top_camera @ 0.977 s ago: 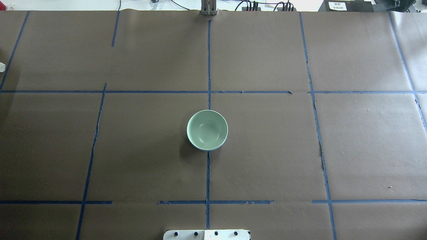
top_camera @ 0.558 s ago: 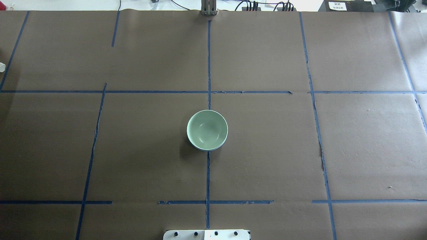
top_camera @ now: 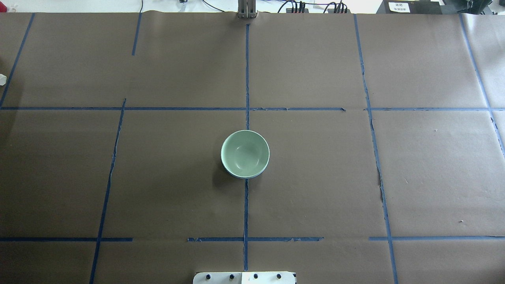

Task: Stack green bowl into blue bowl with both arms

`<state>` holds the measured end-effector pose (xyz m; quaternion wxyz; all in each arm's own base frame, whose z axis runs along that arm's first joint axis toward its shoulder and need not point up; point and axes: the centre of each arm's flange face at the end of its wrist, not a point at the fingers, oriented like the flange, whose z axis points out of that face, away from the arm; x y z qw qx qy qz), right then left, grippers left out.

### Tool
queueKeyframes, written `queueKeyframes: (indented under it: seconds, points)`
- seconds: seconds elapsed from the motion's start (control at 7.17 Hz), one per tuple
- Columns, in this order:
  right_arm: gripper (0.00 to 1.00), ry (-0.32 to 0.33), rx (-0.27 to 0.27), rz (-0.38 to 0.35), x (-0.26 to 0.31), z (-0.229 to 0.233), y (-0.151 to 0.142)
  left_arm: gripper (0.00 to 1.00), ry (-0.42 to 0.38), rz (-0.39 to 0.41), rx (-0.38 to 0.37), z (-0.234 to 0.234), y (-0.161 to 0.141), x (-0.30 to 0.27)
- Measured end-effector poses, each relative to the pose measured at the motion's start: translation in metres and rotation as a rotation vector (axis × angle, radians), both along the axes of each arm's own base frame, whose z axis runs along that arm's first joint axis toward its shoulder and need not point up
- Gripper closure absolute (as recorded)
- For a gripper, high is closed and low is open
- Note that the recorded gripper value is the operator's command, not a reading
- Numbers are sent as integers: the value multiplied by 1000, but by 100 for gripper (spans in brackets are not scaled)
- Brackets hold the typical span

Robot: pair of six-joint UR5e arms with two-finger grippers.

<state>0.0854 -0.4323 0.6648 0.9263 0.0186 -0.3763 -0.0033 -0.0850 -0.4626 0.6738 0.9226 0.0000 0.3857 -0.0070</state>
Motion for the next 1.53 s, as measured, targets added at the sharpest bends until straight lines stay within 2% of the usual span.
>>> queueKeyframes:
  seconds: [0.42, 1.53]
  points:
    - [0, -4, 21, 18, 5, 9, -3, 0, 0, -3, -1, 0, 0, -1]
    - [0, -12, 14, 26, 6, 5, -5, 0, 1, -3, -5, 2, 3, 0]
